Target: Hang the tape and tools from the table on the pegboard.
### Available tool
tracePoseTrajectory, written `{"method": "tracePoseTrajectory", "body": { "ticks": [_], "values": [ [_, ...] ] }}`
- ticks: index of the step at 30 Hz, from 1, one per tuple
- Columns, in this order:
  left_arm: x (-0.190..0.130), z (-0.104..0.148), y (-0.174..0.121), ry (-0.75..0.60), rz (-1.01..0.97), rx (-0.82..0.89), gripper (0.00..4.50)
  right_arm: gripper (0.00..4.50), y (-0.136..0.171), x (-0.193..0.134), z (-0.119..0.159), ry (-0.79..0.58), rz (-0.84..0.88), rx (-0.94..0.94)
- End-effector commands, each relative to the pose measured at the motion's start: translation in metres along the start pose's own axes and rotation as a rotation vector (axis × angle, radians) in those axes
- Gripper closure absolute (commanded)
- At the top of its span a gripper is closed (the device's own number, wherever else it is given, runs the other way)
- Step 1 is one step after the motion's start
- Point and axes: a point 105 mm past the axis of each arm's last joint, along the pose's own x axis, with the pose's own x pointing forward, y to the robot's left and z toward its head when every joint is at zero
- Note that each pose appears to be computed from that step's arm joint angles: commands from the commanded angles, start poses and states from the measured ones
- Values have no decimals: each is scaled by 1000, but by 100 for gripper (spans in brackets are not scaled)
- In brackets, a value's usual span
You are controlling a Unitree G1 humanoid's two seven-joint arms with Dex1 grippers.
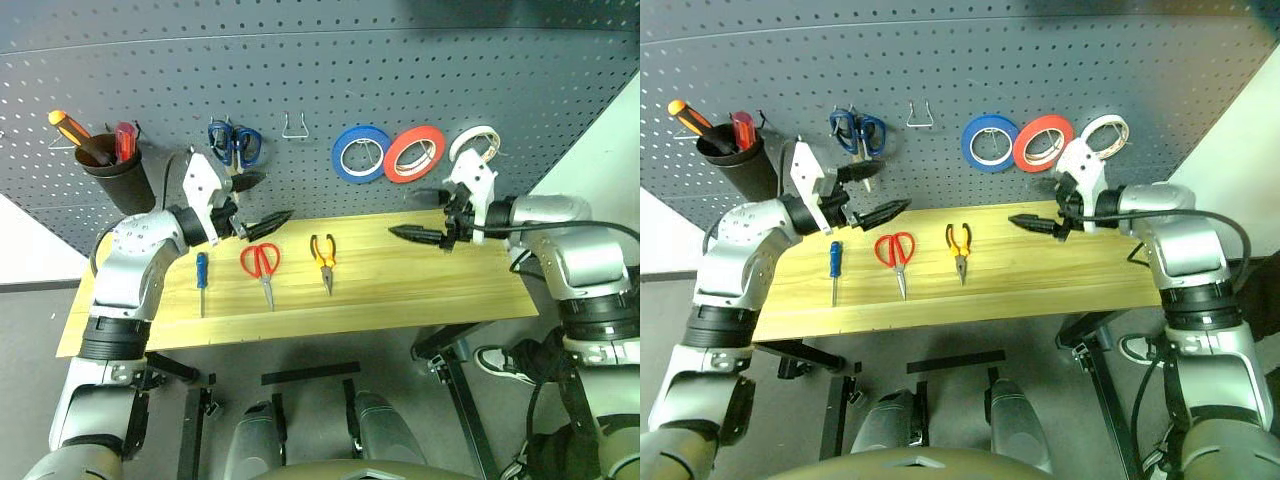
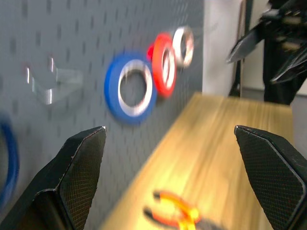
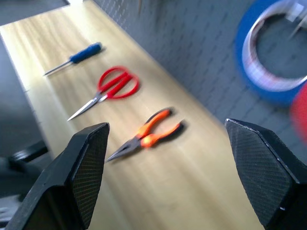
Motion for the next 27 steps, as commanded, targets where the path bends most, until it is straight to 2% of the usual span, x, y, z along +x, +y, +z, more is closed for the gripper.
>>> {"method": "tracePoseTrajectory", "body": {
  "ticks": [1, 3, 6, 12, 16, 23, 27],
  "values": [
    [-6, -6, 4, 64, 72, 40, 0, 25, 5, 7, 2, 7, -20, 27],
    [-7, -17, 0, 118, 91, 35, 0, 1, 4, 12, -6, 40, -41, 53],
    [-10, -33, -3, 183, 144, 1, 0, 1, 7, 23, -10, 62, -39, 105],
    [-7, -41, -6, 213, 221, -87, 0, 1, 1, 36, -22, 145, -88, 165],
    [-9, -51, -11, 284, 231, -112, 0, 1, -2, 48, -22, 180, -117, 247],
    [-18, -48, 6, 343, 394, -221, 0, 1, -7, 79, -18, 224, -188, 437],
    [-15, -40, 7, 374, 458, -299, 0, 1, -7, 99, -15, 233, -219, 475]
  ]
}}
